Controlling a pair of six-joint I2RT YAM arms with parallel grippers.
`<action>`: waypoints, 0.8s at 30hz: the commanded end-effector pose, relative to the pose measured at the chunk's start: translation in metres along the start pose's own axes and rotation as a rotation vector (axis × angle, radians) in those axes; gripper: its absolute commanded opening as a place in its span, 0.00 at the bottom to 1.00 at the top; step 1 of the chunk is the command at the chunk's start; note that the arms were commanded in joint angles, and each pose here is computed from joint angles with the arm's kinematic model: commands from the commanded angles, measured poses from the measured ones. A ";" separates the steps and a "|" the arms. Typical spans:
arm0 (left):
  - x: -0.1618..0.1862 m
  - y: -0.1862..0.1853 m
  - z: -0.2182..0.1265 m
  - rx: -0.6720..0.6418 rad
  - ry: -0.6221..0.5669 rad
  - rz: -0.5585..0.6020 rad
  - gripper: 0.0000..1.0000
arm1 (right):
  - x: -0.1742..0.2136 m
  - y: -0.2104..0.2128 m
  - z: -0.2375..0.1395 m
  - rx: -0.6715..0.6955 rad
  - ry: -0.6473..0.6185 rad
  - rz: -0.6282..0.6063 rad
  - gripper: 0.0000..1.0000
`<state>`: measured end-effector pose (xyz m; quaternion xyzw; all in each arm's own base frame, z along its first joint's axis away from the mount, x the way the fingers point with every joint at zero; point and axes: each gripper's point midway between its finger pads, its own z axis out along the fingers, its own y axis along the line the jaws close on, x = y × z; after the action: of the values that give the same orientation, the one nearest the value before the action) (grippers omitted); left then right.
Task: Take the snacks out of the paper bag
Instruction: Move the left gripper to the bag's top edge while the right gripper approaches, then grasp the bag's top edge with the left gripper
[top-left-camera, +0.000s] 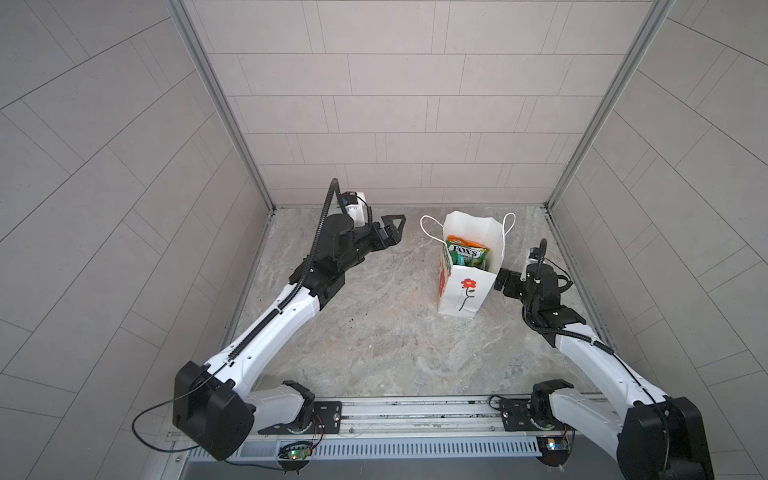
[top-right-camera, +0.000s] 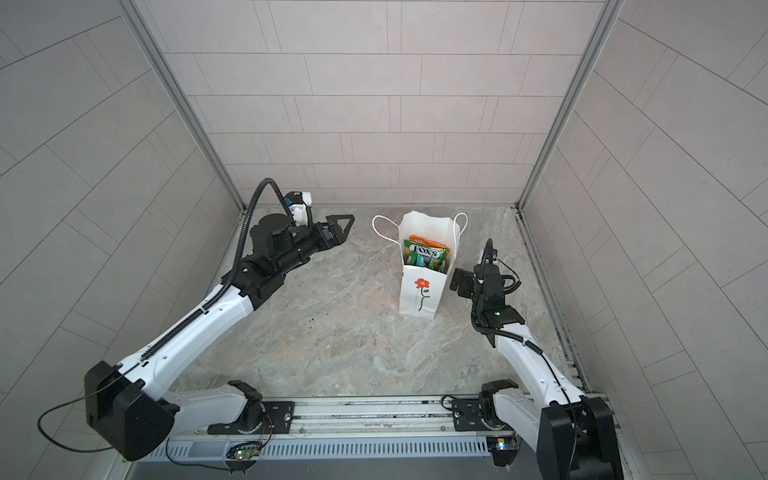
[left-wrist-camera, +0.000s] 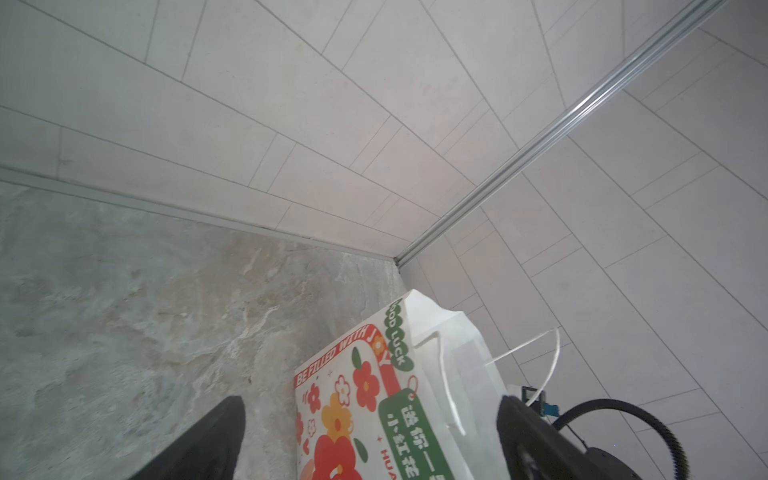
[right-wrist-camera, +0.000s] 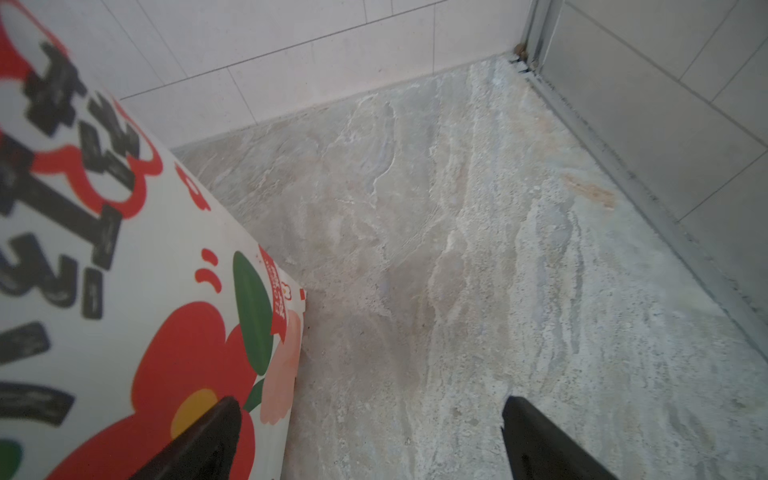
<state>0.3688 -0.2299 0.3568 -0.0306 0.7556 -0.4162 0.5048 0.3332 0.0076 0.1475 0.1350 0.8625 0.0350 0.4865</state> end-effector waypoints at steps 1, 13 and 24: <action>-0.005 -0.028 0.017 0.086 -0.006 -0.032 1.00 | 0.009 0.015 0.002 -0.084 0.047 0.005 0.99; 0.019 -0.051 0.065 0.138 0.067 -0.110 0.81 | 0.019 0.016 0.010 -0.088 0.087 -0.002 1.00; 0.028 -0.052 0.086 0.159 0.105 -0.169 0.50 | 0.021 0.015 0.010 -0.087 0.087 -0.002 0.99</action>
<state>0.4042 -0.3189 0.3444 -0.0396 0.7546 -0.4929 0.4314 0.3350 0.0266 0.1263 0.1098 0.8826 0.0755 0.4508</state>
